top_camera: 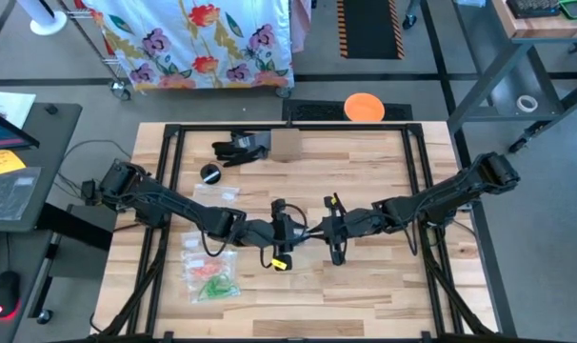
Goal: Sort rubber bands
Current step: Close the transparent zip bag
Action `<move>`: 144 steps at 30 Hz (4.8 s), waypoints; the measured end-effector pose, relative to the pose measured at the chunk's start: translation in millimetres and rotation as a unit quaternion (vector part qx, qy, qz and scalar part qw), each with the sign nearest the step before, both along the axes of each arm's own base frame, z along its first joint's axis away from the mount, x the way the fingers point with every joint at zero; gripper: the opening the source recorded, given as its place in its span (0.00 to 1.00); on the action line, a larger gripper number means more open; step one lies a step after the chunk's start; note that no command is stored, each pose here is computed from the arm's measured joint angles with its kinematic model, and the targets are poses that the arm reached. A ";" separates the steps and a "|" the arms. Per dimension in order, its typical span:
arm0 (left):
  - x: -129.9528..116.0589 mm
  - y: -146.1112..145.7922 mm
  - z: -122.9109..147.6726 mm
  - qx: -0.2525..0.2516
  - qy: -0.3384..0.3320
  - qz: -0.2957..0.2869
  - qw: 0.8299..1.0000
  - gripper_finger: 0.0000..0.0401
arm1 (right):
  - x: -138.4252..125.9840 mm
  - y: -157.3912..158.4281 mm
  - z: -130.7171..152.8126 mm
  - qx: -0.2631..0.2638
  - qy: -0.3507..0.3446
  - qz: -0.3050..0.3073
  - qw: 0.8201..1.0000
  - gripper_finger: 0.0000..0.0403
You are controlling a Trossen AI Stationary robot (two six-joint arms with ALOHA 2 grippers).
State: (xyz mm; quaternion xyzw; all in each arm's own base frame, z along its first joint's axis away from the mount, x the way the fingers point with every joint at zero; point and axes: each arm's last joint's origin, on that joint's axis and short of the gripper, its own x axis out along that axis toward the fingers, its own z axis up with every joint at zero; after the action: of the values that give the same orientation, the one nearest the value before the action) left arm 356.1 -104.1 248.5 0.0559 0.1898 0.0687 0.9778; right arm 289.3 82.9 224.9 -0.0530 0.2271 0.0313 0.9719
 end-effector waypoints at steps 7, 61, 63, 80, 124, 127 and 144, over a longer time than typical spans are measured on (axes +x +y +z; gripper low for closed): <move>0.7 -0.3 2.6 0.003 0.005 -0.002 1.000 0.23 | 0.2 -0.1 0.6 0.001 -0.002 0.000 1.000 0.04; -14.3 -8.1 25.1 0.009 -0.028 0.017 0.999 0.04 | -0.6 -1.0 -1.4 0.002 0.008 -0.003 1.000 0.04; -14.1 -9.0 25.3 0.008 -0.027 0.002 1.000 0.09 | -0.6 -1.0 -1.4 0.002 0.008 -0.003 1.000 0.04; -8.1 15.8 16.3 -0.066 0.016 -0.004 0.998 0.49 | 0.1 -2.8 -1.0 0.001 0.006 -0.006 1.000 0.04; -3.8 15.6 7.6 -0.073 0.033 -0.025 0.997 0.48 | 0.0 -2.9 -0.7 0.002 0.007 -0.007 1.000 0.04; -3.7 15.4 8.0 -0.073 0.031 -0.025 0.997 0.48 | 0.1 -2.9 -0.7 0.002 0.007 -0.007 1.000 0.04; -3.9 15.5 7.6 -0.071 0.033 -0.025 0.997 0.25 | 0.8 -2.7 0.7 0.003 -0.001 -0.006 1.000 0.04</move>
State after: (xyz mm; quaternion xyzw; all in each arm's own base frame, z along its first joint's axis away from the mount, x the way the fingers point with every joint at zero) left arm 352.3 -88.6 256.1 -0.0070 0.2253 0.0285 0.9738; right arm 290.1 80.2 225.5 -0.0485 0.2261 0.0257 0.9726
